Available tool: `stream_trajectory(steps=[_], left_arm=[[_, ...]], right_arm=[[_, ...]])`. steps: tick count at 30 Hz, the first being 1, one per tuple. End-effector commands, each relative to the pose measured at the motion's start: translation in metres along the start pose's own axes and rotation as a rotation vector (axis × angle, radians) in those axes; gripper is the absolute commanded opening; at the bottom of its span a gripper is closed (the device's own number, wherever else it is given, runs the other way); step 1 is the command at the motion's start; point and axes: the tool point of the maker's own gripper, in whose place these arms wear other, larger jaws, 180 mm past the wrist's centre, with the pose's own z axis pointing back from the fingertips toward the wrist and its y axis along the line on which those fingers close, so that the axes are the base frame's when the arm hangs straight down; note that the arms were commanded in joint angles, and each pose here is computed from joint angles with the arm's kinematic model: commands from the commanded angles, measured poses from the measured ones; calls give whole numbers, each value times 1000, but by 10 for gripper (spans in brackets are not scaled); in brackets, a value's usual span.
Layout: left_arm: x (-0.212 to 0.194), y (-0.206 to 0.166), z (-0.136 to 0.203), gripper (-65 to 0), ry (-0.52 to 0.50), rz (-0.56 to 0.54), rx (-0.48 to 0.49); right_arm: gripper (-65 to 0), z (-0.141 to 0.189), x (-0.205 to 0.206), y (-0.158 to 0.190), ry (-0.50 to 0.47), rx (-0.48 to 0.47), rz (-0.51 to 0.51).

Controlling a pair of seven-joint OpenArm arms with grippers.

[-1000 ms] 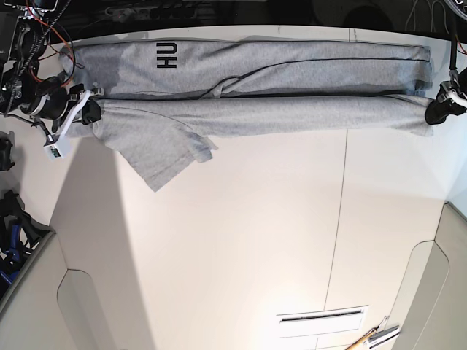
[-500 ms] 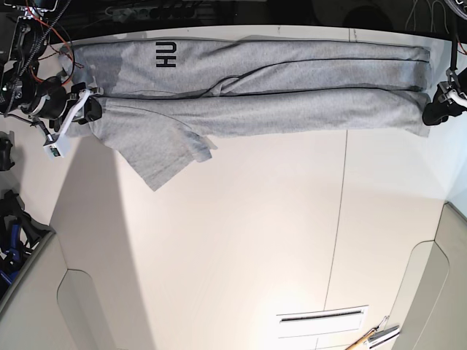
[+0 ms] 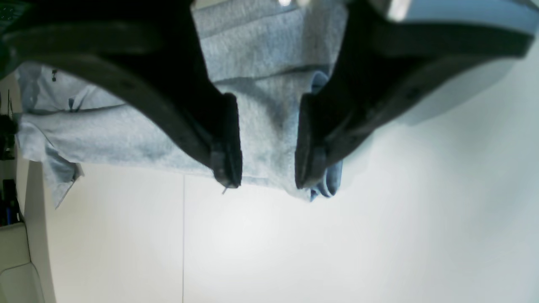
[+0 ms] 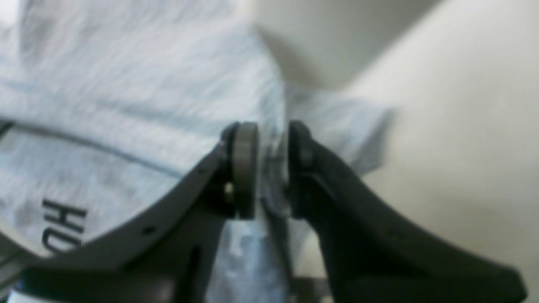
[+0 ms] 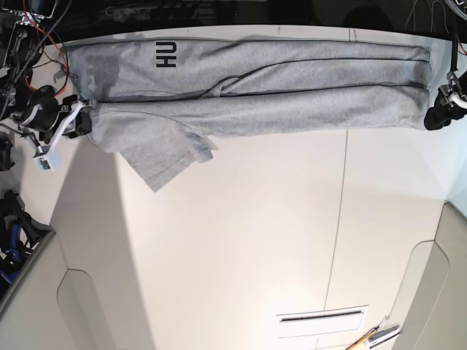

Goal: Fold the T-shirt properly
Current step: 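Release the right gripper and press the folded sleeve flat near the collar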

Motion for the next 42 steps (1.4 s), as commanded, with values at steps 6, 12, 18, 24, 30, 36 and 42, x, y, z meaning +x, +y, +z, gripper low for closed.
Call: stream_trajectory(steps=[6,12,18,24,30,36,42], left_arm=[[21,-5,7,-402,-51,-32,-18],[22,-7,7,-402,-62,-24,-32],[23,-9,7,-402,-68,-20,-40],[23,-8,7,-402,-67,-20,-39],[23,-9,7,-402,-64,-20,-40],[23,-9,7,-402,-64,-20,-39],[23,-9,7,-402,-64,-19,-40]], right_arm=[[-515,18,56,-17,-167,-49,15],[-461,12,81,-13,-285,-51,45],[-360,-30,82,0,-253,16,51],[-359,-76,85,16,-150,112,25],[-359,-111,77,54,-19,219,14],[-527,-121,63,81,46,271,33],[-650,-115,61,76,80,254,50]])
